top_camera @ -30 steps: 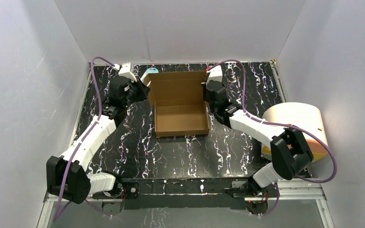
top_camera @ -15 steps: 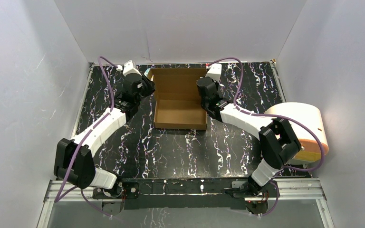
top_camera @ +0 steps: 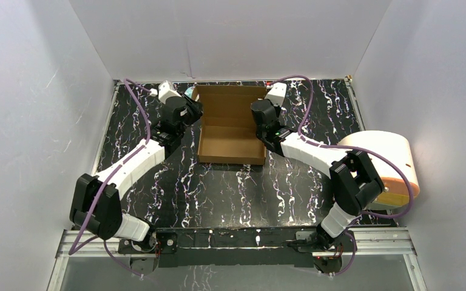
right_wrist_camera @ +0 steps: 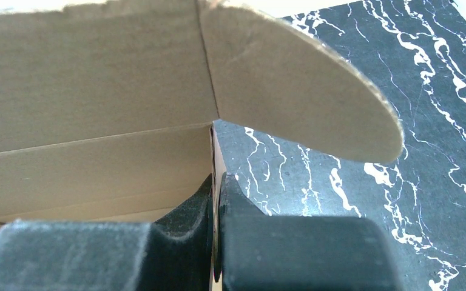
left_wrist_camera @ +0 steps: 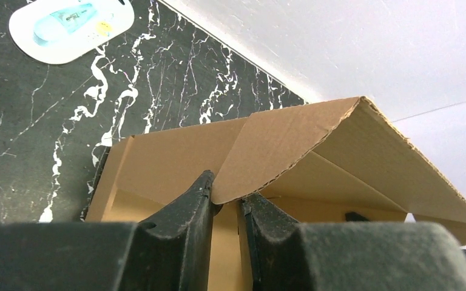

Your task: Fold the paper box

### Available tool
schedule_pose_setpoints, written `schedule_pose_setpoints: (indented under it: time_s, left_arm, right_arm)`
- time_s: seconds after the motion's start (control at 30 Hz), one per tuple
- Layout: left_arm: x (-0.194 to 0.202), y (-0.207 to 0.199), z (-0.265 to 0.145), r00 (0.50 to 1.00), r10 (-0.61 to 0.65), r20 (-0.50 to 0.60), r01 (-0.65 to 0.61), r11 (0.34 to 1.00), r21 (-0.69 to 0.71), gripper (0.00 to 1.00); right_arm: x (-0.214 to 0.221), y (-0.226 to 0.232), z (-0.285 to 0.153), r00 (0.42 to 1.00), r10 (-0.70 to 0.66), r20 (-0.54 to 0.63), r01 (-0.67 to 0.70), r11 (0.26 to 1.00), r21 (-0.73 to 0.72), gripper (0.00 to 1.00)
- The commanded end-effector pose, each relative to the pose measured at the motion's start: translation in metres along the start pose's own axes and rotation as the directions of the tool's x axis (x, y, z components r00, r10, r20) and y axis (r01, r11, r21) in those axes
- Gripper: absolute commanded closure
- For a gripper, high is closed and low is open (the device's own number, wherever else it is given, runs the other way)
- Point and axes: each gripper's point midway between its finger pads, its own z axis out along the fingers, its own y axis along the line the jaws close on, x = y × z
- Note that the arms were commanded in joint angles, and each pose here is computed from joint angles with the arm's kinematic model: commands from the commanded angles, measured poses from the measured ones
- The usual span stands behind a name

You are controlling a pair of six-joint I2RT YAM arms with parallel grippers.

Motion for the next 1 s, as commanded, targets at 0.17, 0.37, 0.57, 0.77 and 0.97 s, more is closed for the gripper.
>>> schedule_pose_setpoints:
  time_s: [0.17,0.37,0.57,0.77,0.97]
  left_arm:
    - [0.016,-0.016,0.002,0.995,-0.095,-0.018,0.095,0.994,0.046,0.79]
    - [0.016,-0.020,0.004,0.996,-0.085,-0.026,0.087,0.995,0.048,0.74]
    - [0.025,-0.005,0.002,0.999,-0.023,-0.046,0.024,1.000,0.016,0.69]
    - [0.040,0.021,-0.008,0.996,0.043,-0.076,-0.045,0.999,-0.024,0.66]
    - [0.043,0.039,-0.026,0.992,0.095,-0.081,-0.099,0.994,-0.046,0.62]
  right_arm:
    - [-0.009,0.017,0.003,0.994,0.101,0.028,-0.100,0.994,-0.036,0.89]
    - [-0.012,0.021,0.003,0.997,0.077,0.027,-0.075,0.996,-0.055,0.88]
    - [-0.005,0.018,0.001,0.999,0.043,0.027,-0.041,0.997,-0.067,0.86]
    - [0.011,0.013,-0.004,1.000,0.002,0.007,-0.001,0.995,-0.101,0.83]
    - [0.022,0.005,-0.013,0.999,-0.039,0.011,0.041,0.989,-0.139,0.79]
